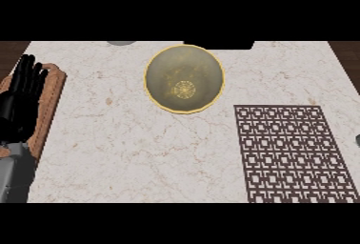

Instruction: Pick the bell pepper from the placemat and place it in the bowl

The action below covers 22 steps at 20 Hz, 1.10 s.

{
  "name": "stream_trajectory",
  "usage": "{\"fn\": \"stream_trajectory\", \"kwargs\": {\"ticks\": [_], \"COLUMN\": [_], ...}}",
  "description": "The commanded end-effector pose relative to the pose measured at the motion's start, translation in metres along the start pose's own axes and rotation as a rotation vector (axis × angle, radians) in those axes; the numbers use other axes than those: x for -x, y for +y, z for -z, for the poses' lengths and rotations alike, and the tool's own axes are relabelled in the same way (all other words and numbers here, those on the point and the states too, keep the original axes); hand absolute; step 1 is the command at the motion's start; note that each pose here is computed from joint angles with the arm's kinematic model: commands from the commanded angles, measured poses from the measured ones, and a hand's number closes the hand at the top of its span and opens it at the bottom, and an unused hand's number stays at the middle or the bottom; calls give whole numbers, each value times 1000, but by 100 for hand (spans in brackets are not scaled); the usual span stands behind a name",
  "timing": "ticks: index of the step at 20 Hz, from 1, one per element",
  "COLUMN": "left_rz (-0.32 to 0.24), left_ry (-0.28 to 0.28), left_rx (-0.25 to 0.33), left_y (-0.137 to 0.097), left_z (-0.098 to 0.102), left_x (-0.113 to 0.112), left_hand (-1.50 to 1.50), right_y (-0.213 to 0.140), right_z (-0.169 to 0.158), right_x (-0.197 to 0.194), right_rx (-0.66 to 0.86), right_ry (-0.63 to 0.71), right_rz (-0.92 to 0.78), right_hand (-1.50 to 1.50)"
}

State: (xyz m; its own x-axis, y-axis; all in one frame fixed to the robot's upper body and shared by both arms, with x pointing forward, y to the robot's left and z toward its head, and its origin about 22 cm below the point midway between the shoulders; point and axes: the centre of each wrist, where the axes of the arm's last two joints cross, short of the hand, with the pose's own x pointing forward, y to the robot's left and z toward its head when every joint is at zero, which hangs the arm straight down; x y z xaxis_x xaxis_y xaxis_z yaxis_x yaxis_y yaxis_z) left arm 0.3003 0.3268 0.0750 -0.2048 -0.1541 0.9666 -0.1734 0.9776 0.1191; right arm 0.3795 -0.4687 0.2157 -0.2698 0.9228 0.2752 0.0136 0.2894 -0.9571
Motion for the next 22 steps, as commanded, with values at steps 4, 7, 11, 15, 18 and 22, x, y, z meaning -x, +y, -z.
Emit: {"fn": "stream_trajectory", "kwargs": {"ticks": [4,7,11,15,18,22], "left_rz": [-6,-3,-5,-4,8,-16], "left_ry": [21,11,15,5,-2,12], "left_rx": [-16,-21,-26,0,-24,-1], "left_y": [8,22,20,5,19,5], "left_z": [4,2,1,-9,6,3], "left_x": [-2,-4,-5,1,3,7], "left_hand": [0,0,0,0,0,0], "right_y": [-43,-40,-44,-44,-18,8], "right_z": [39,55,79,90,99,117], "right_x": [-54,-83,-132,-171,-204,-256], "right_rx": [42,9,-56,-47,-121,-172], "right_ry": [-183,-206,-217,-218,-230,-226], "right_rz": [266,301,334,351,331,310], "right_hand": [150,150,150,150,150,150]}}
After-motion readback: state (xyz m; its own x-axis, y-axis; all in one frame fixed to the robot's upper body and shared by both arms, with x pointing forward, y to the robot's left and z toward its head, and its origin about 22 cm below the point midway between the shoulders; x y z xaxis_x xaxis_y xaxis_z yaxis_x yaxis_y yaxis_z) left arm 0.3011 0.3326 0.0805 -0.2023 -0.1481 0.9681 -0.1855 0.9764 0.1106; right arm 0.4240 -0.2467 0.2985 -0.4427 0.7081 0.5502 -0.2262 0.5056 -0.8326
